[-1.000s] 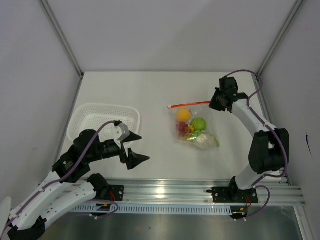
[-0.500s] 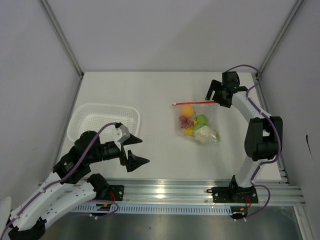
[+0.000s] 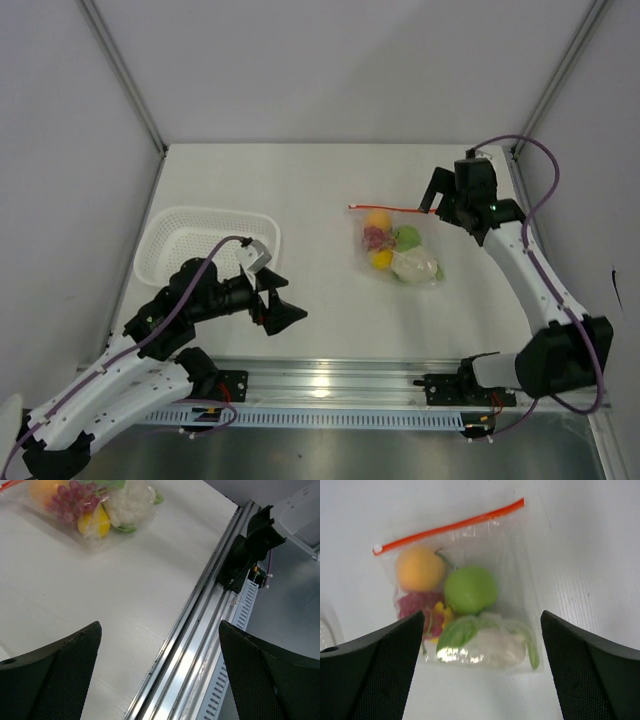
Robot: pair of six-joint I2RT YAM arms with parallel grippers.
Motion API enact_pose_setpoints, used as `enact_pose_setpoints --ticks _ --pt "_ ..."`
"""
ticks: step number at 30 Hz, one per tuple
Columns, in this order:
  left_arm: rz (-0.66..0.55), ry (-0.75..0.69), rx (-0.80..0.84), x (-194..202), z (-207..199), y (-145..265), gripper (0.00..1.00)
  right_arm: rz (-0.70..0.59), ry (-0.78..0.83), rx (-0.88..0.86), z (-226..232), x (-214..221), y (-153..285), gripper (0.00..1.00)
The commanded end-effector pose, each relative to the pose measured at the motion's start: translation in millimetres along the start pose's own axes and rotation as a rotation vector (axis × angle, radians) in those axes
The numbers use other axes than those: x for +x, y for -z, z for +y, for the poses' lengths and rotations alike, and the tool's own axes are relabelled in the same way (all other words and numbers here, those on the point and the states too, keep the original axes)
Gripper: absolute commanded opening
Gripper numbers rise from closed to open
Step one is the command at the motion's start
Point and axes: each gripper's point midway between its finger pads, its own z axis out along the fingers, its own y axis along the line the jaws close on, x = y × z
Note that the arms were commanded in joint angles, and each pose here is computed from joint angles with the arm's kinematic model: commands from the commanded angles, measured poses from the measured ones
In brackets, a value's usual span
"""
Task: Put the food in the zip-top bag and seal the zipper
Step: Reset both arms
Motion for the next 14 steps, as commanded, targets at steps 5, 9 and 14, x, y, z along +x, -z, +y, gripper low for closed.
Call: enact_pose_setpoints --ticks 5,9,14 --pt "-0.026 0.121 -0.106 -1 21 -13 0.99 0.053 0.006 -0.054 5 84 73 0.99" --pt "-0.032 0.156 -0.109 -2 21 -16 0.99 0.087 -0.013 -0.140 16 114 101 0.99" --pt "-0.050 0.210 -0.066 -4 14 -16 1.00 0.144 0.009 -0.241 19 146 119 1.00"
